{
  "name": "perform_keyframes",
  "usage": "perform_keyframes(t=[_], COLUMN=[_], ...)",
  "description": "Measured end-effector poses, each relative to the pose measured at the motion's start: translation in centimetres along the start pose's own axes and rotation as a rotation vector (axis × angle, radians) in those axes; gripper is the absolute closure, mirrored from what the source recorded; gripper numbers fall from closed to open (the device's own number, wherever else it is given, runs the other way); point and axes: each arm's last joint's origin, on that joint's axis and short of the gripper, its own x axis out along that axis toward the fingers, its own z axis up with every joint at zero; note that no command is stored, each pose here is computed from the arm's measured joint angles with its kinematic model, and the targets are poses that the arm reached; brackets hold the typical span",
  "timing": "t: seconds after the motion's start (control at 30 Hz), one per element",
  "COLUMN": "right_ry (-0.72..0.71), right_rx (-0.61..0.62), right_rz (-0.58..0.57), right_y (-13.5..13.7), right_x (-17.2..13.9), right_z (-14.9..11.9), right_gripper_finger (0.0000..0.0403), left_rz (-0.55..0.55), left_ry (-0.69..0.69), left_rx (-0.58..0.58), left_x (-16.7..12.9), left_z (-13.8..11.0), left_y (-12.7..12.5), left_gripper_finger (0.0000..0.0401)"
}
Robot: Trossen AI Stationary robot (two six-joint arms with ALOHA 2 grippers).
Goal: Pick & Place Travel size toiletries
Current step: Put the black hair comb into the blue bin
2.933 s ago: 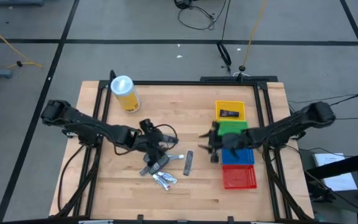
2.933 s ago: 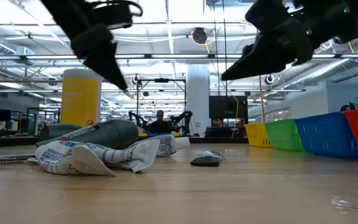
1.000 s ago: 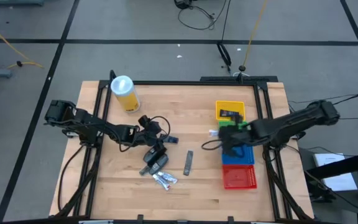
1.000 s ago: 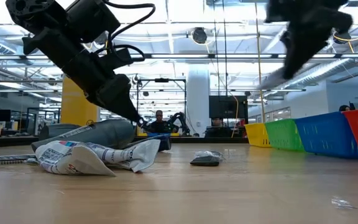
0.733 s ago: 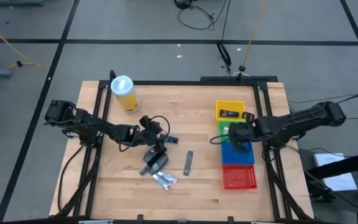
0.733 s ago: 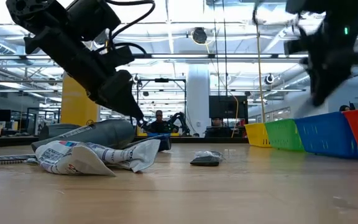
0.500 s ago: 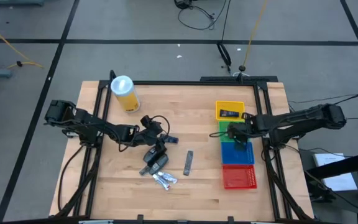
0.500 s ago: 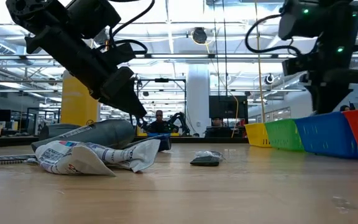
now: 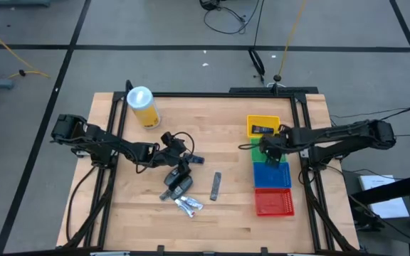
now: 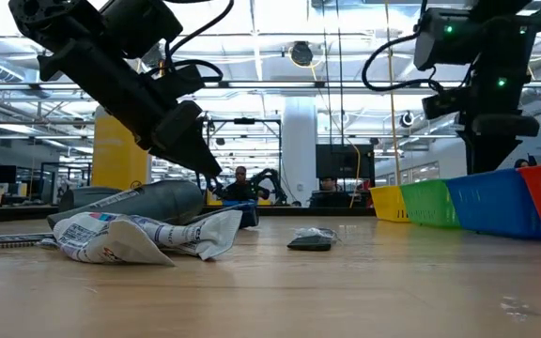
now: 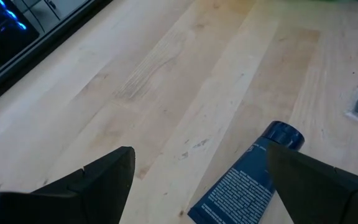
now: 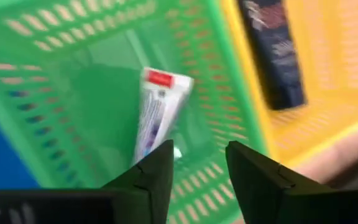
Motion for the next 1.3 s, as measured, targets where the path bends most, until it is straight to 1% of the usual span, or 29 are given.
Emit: perform_keyframes(t=[0.07, 0.13, 0.27, 0.37, 0.43, 0.53, 0.63, 0.77, 0.83, 0.97, 1.03, 1.1, 1.17, 1.3], right_ry=[-0.049, -0.16, -0.42, -0.608, -0.695, -0.779, -0.795, -0.724, -0.687, -0.598, -0.569, -0.542, -0.541, -0.566], right_rx=[0.022, 0.02, -0.061, -0.148, -0.214, -0.279, -0.313, -0.328, -0.337, -0.388, -0.404, -0.417, -0.399, -0.341], right_rz=[0.008, 0.06, 0.247, 0.383, 0.445, 0.502, 0.545, 0.586, 0.584, 0.593, 0.577, 0.542, 0.49, 0.367], right_y=[0.1, 0.8, 2.8, 4.7, 6.3, 9.1, 12.0, 15.2, 16.7, 19.0, 19.5, 19.5, 19.1, 17.7], right_x=[-0.4, -1.1, -2.5, -3.8, -4.3, -4.0, -2.7, -0.7, 0.2, 2.2, 3.0, 3.8, 4.3, 3.7], right_z=[0.5, 1.7, 3.9, 5.1, 5.6, 6.3, 6.7, 7.5, 8.2, 9.0, 9.4, 9.5, 9.8, 10.3], right_gripper_finger=[0.0248, 0.0247, 0.0254, 0.0262, 0.0267, 0.0273, 0.028, 0.0295, 0.0305, 0.0327, 0.0336, 0.0344, 0.0351, 0.0362], left_rz=[0.0, 0.0, -0.001, -0.009, -0.068, -0.2, -0.301, -0.404, -0.433, -0.451, -0.5, -0.599, -0.67, -0.725], left_ry=[0.0, 0.0, -0.004, -0.01, -0.005, -0.017, -0.073, -0.157, -0.18, -0.197, -0.192, -0.186, -0.196, -0.246], left_rx=[0.0, -0.001, -0.003, -0.009, -0.013, 0.002, 0.0, 0.012, 0.025, 0.035, 0.079, 0.136, 0.173, 0.225], left_x=[0.0, 0.0, 0.0, 0.0, 0.0, -0.1, -0.3, -0.7, -1.0, -1.3, -1.5, -1.8, -2.3, -3.0], left_z=[0.0, 0.0, 0.0, 0.1, 0.2, 0.6, 1.3, 2.1, 2.2, 2.2, 2.1, 1.9, 1.8, 1.8], left_y=[0.0, 0.0, 0.0, -0.1, -0.3, -0.7, -1.2, -2.0, -2.3, -2.7, -3.0, -3.5, -4.1, -4.9], left_gripper_finger=[0.005, 0.005, 0.005, 0.005, 0.005, 0.005, 0.005, 0.005, 0.005, 0.005, 0.005, 0.005, 0.005, 0.005])
